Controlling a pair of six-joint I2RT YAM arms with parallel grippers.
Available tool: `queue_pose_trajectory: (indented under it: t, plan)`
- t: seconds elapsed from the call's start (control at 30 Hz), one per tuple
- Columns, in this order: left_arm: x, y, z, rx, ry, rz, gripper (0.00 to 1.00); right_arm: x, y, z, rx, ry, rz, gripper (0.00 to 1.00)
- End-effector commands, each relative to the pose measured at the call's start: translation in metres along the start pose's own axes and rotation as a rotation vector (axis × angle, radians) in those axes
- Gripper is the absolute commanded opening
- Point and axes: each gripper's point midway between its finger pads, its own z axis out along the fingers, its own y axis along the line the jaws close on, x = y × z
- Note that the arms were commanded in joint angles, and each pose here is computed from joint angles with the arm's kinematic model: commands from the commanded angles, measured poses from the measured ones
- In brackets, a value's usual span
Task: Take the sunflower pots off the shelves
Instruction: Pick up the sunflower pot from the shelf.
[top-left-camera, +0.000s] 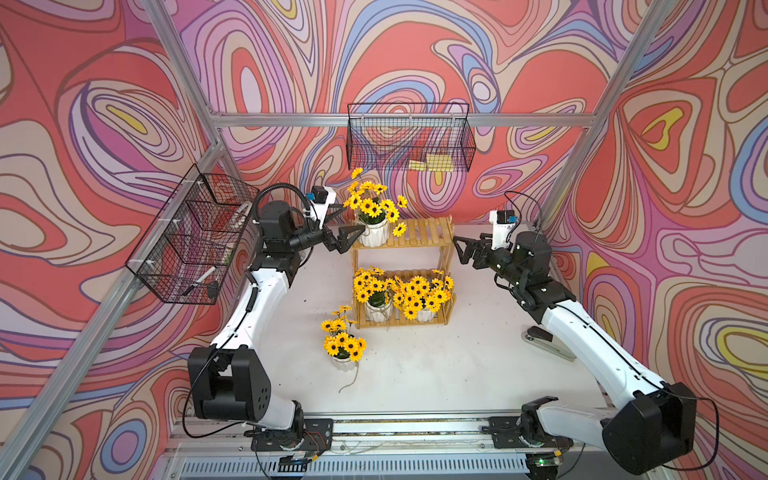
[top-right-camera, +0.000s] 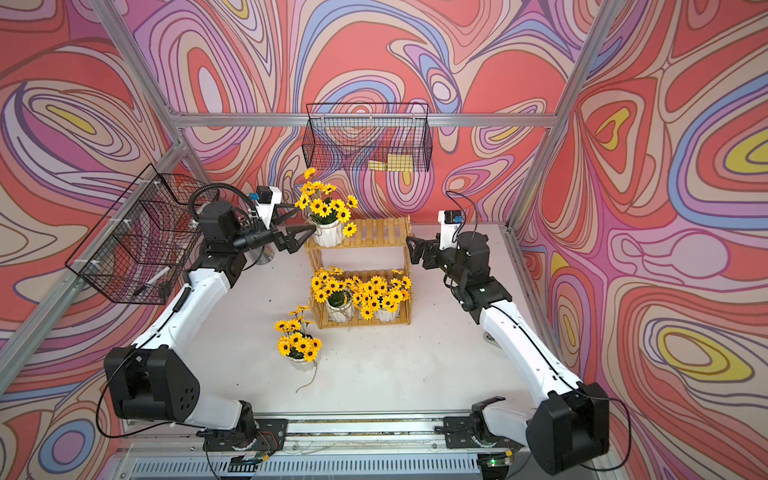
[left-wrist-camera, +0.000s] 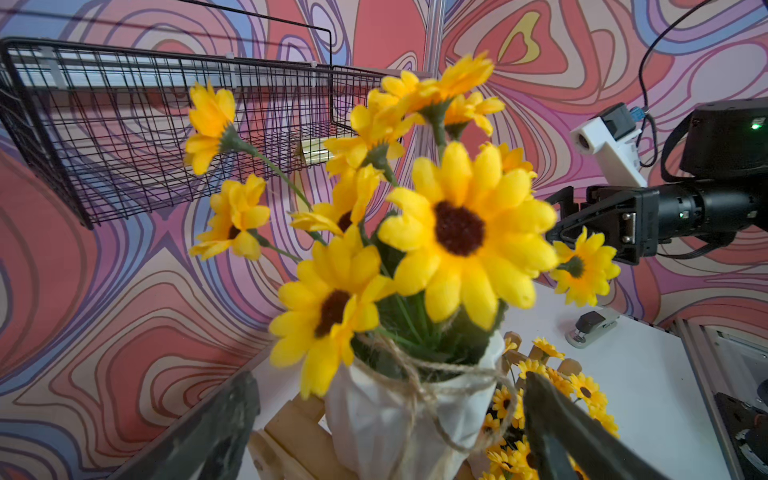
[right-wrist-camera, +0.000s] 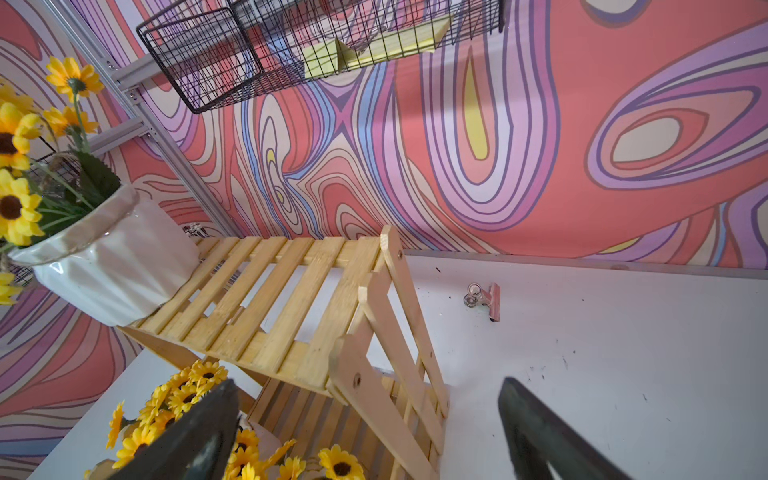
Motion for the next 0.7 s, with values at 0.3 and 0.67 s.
queue_pose_trajectory:
  t: [0.3, 0.67]
  plan:
    - [-0.018, -0.015, 0.004, 0.117, -0.034, 0.062, 1.00, 0.014, -0.002, 0.012, -0.028, 0.027, -0.001, 0.98]
    - [-0.004, -0.021, 0.030, 0.143, 0.047, 0.066, 1.00, 0.016, 0.001, 0.012, -0.047, 0.030, -0.004, 0.98]
